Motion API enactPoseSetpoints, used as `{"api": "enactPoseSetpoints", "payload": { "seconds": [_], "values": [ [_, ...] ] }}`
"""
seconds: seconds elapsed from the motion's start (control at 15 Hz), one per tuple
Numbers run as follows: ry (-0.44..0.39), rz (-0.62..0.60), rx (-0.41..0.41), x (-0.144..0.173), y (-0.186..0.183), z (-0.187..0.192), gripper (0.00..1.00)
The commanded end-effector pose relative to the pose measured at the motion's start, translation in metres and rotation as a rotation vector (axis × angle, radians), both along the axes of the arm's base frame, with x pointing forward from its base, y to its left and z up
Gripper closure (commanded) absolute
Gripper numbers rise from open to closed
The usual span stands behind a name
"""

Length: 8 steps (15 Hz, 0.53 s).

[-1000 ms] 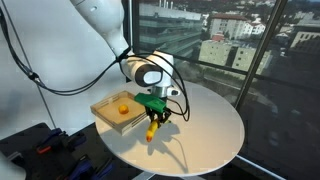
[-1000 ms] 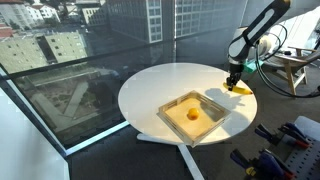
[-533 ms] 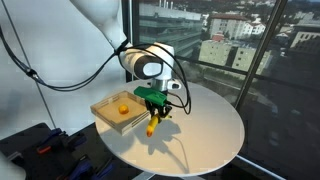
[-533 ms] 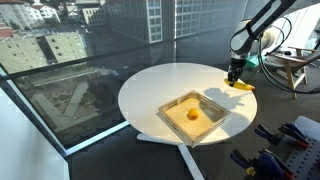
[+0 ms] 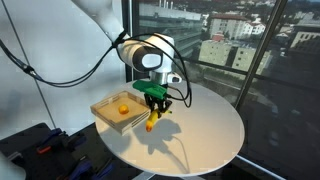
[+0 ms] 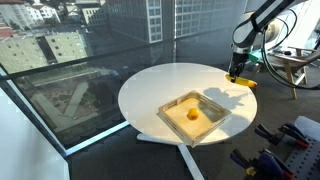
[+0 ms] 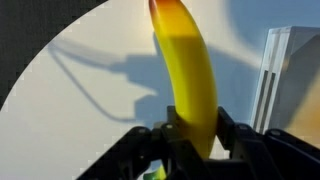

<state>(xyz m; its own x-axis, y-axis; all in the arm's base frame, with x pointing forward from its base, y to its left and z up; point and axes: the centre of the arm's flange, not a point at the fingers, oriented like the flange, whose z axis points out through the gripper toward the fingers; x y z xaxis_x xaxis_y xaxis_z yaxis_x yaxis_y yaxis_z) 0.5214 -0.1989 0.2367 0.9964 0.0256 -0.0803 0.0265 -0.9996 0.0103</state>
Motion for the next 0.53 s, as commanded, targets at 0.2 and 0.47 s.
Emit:
{"api": "enactPoseSetpoints", "payload": {
  "seconds": [0.2,0.47],
  "values": [
    [0.004,0.0,0.002,-0.0021,0.0007,-0.0011,0.59],
    [0.004,0.0,0.002,-0.0022,0.0007,-0.0012,0.59]
  ]
}}
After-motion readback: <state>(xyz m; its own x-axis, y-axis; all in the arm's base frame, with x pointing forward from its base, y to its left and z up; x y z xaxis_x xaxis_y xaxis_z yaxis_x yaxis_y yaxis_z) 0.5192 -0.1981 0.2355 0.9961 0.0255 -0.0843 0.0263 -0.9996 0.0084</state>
